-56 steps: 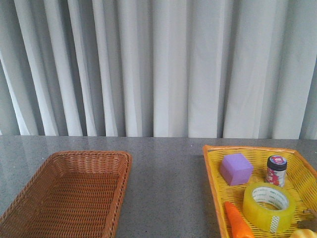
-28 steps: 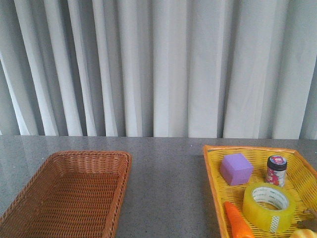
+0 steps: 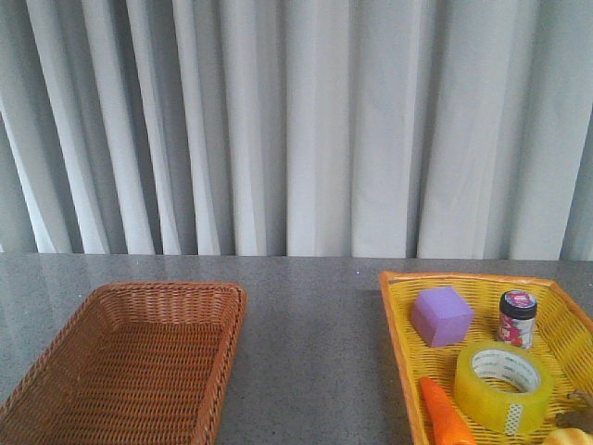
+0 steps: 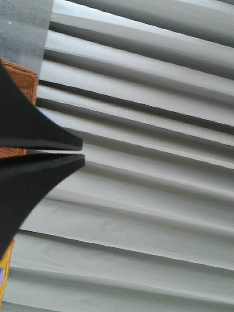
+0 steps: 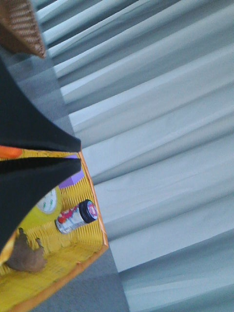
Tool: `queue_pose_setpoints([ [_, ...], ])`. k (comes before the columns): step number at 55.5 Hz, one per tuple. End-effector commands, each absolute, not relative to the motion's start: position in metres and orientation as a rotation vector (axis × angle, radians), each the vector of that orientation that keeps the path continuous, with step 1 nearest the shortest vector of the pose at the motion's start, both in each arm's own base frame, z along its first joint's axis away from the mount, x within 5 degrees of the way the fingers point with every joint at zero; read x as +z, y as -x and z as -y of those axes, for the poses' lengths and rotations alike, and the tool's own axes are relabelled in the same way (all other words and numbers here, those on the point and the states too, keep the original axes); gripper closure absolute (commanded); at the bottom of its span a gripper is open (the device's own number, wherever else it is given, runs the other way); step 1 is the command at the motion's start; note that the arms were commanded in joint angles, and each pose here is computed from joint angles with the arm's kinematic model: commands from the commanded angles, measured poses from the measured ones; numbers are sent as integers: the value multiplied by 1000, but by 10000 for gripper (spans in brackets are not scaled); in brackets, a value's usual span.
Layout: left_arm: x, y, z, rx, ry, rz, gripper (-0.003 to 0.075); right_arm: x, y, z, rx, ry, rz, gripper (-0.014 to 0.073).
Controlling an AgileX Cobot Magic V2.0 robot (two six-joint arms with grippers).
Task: Transfer tape with both arms
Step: 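Lower the right gripper into the yellow basket onto the yellow tape roll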
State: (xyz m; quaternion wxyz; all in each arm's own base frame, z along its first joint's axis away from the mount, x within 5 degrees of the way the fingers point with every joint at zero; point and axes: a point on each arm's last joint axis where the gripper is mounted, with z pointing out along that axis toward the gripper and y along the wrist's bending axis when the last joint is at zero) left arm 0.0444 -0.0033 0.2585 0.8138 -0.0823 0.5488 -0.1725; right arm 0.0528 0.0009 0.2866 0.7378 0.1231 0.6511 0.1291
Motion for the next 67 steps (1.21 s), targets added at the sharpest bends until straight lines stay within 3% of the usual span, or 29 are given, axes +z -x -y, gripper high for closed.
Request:
queue_pose_setpoints([
  [1,287,-33,3,-373,157,-1081,681,324,-59,0,185,-195,-1398,484],
  [15,317,-26,2,-407,194,-1094,561,365,-79,2,97,-129,-1392,225],
  [24,326,-31,2,-472,242,-1113,440,371,-80,5,84,-144,-1327,124],
  [32,326,-40,2,-495,269,-1152,343,369,-84,4,49,-113,-1354,114],
  [41,331,-53,4,-495,262,-1229,318,378,-104,4,29,-74,-1455,114],
  [51,347,-69,11,-446,143,-1289,318,394,-157,5,-3,-8,-1661,114],
  [67,350,-89,18,-429,77,-1372,318,383,-257,11,-12,31,-1940,114],
])
